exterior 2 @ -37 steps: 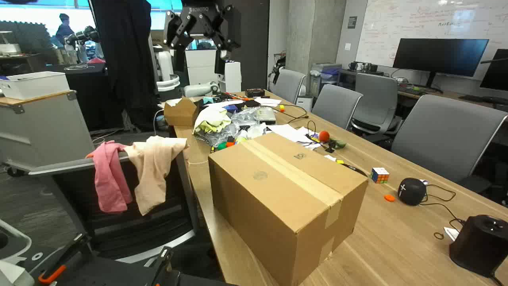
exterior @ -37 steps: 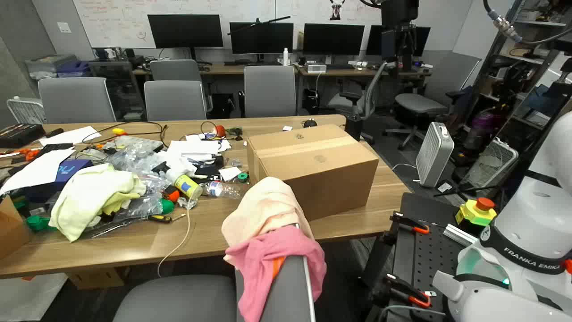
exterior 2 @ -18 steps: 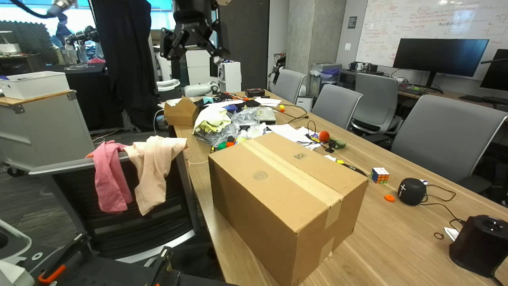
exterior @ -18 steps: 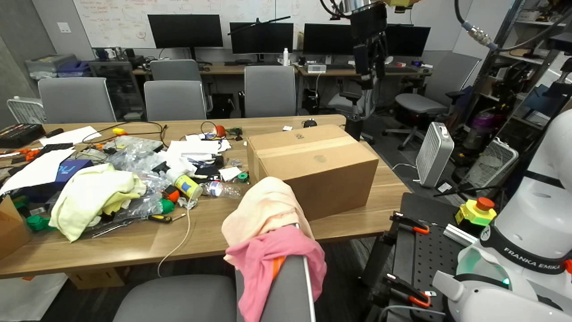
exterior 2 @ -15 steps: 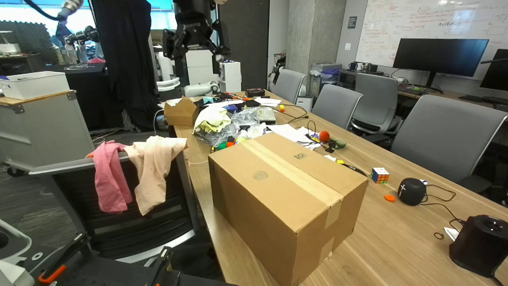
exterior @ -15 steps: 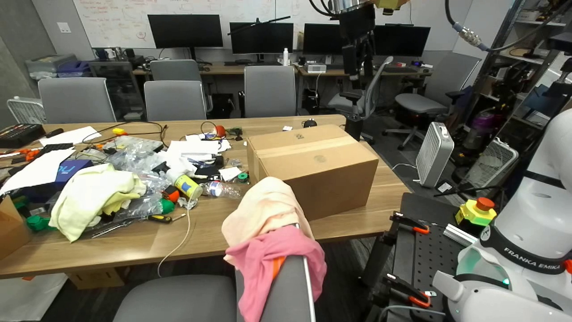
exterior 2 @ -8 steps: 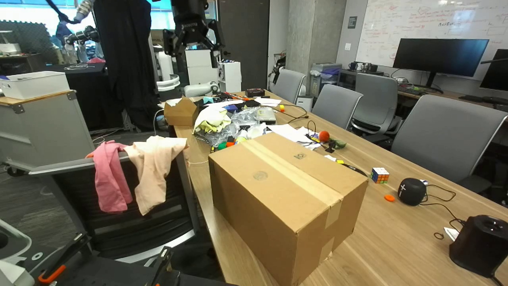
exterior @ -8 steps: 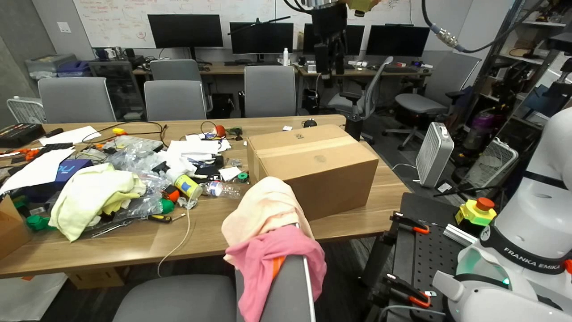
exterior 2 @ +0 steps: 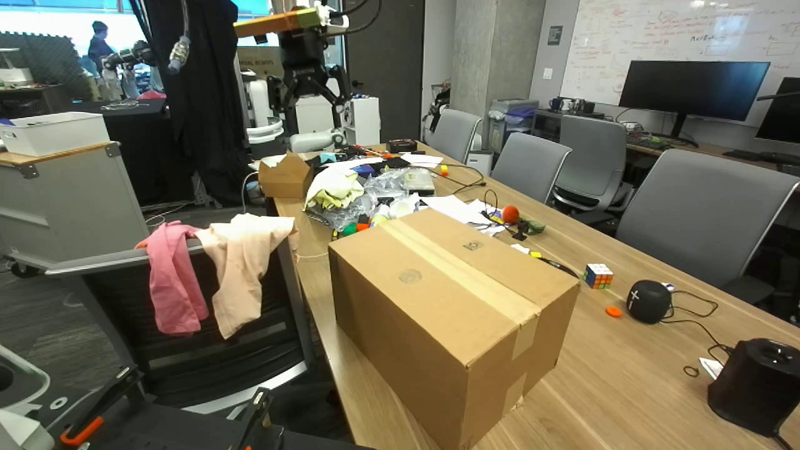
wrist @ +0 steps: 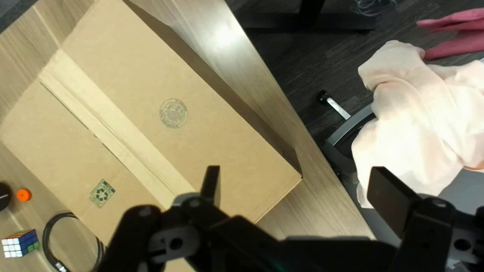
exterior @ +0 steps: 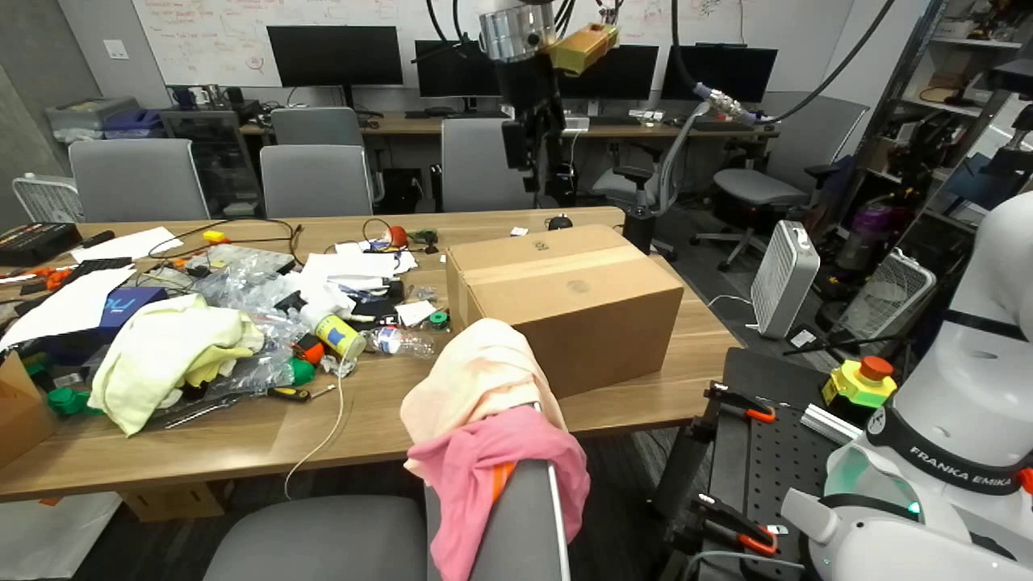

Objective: Remove the two t-shirts from the backrest of the grey chair and place them on top of the brown box

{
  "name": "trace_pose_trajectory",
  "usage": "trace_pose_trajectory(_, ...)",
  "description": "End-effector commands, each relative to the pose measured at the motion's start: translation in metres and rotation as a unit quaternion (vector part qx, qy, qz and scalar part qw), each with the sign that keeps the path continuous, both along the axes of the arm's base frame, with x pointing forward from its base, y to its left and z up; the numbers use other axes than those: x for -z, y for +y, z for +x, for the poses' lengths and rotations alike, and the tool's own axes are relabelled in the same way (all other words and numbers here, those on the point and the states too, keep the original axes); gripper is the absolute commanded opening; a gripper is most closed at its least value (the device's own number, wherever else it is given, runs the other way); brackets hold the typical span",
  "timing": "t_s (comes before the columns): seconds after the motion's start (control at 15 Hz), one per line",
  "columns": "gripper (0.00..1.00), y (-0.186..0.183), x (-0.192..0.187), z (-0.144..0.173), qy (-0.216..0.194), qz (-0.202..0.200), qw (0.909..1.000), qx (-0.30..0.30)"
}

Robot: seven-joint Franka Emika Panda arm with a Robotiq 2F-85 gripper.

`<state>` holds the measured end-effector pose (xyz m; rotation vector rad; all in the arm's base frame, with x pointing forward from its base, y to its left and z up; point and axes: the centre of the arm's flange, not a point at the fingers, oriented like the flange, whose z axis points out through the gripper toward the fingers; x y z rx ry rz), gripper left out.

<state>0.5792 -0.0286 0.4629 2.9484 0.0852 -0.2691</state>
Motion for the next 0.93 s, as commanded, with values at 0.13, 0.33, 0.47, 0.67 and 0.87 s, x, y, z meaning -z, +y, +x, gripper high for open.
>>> trace_pose_trajectory(0.13,1.00,0.005,0.057,0.066,0.036,0.024,0.9990,0.013)
trace_pose_trajectory(0.33,1.00,0.013,0.086,0.076,0.064,0.044,0.9967,0.022)
trace_pose_trajectory(0.47,1.00,0.021,0.096,0.082,0.077,0.056,0.9951,0.027)
trace_pose_trajectory(0.67,1.00,0.031,0.099,0.090,0.092,0.088,0.9911,0.038)
trace_pose_trajectory(0.87,1.00,0.045,0.102,0.087,0.100,0.107,0.9883,0.042)
